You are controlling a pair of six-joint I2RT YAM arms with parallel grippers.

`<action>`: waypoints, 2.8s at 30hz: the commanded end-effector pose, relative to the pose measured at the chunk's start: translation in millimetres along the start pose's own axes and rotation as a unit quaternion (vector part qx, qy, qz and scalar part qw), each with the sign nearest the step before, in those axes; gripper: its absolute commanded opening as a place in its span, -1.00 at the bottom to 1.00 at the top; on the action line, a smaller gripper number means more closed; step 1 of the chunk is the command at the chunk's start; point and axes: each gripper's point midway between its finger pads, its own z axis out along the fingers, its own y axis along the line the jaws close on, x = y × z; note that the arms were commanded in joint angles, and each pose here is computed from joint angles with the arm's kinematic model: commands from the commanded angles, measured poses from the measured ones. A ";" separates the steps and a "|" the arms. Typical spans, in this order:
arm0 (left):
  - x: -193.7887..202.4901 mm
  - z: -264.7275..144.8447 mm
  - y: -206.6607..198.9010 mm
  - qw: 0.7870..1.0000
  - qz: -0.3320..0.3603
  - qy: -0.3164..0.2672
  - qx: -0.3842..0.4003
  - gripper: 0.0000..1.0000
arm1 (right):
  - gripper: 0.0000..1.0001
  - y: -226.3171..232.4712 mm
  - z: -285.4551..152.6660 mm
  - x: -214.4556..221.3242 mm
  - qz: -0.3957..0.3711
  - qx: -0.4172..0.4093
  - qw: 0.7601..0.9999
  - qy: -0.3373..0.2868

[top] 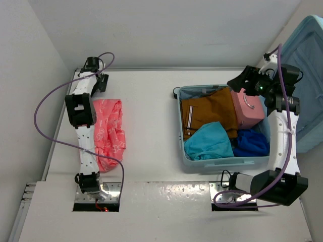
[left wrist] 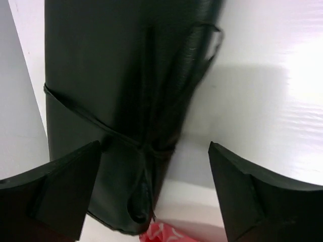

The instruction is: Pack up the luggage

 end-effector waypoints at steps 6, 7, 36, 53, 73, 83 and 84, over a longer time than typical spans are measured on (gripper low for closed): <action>19.7 26.9 16.6 1.000 -0.005 0.021 -0.020 -0.04 | 0.48 0.3 3.0 -12.1 -0.014 -0.001 1.000 -0.013; 23.4 25.8 14.0 1.000 0.004 0.024 -0.012 -0.15 | 0.46 0.3 3.3 -12.7 -0.014 -0.001 1.000 -0.013; -127.0 -461.2 -364.9 0.816 0.218 -0.437 0.308 -1.00 | 0.38 -49.1 -54.8 -56.2 0.065 0.105 0.983 -0.133; 6.9 -379.5 -521.9 0.859 0.313 -0.318 0.250 -1.00 | 0.38 -83.2 -87.0 -41.9 0.103 0.094 0.983 -0.123; -67.5 -523.5 -416.9 0.829 0.060 -0.413 0.372 0.82 | -0.23 -78.6 -38.7 -14.1 0.060 0.052 0.994 -0.074; -71.5 -441.6 -190.3 0.894 -0.116 -0.366 0.231 0.88 | 0.21 46.8 55.3 63.7 -0.027 -0.116 0.989 0.084; -62.7 -422.0 -169.1 0.903 -0.133 -0.347 0.218 0.88 | 0.31 74.3 60.0 72.0 -0.037 -0.149 0.983 0.100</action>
